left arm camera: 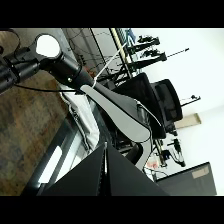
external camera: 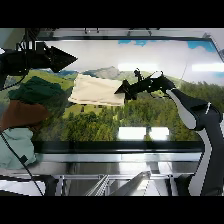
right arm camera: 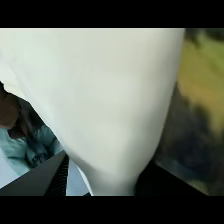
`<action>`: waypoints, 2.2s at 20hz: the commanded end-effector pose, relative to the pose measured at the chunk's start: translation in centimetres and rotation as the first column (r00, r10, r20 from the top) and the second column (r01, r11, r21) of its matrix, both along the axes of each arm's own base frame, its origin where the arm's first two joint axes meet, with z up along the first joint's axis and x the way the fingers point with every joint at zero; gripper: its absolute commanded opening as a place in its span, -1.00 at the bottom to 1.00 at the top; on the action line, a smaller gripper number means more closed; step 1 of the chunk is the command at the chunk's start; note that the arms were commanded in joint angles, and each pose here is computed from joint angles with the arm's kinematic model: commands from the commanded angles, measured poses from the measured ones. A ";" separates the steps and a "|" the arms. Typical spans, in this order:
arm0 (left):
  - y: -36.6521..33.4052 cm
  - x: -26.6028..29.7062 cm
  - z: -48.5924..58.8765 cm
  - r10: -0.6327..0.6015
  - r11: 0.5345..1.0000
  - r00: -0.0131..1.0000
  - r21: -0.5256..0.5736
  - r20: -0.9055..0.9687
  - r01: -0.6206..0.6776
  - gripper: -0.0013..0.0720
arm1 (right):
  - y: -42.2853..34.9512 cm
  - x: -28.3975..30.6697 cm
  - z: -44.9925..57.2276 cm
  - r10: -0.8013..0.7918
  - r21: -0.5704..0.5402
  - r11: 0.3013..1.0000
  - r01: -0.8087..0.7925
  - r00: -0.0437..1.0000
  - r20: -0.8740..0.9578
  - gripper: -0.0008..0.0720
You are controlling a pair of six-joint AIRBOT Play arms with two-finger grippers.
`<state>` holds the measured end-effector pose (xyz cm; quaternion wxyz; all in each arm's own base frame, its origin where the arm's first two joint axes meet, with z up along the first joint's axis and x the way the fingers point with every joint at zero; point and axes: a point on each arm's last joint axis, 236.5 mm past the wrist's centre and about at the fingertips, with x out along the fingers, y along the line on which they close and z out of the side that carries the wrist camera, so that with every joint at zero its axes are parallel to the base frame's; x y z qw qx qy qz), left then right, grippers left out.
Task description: Fold the shirts.
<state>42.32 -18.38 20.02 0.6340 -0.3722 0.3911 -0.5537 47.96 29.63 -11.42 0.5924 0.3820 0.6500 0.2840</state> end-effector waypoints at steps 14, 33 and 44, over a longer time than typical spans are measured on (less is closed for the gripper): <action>-0.1 -0.7 0.0 -0.030 1.000 1.000 -0.003 -0.002 0.030 -0.95 | -10.2 3.9 24.0 -0.132 0.197 0.979 0.044 0.876 0.463 -0.93; -0.2 -1.0 0.0 -0.044 0.999 0.999 -0.003 -0.003 0.044 -0.96 | -59.3 -10.3 32.2 -0.717 -0.117 0.422 0.899 0.410 0.564 -0.93; -0.1 -1.1 -1.2 -0.048 0.998 0.999 0.046 -0.012 0.048 -0.95 | -53.8 -13.8 33.1 -0.523 -0.241 0.651 0.720 0.655 0.545 -0.93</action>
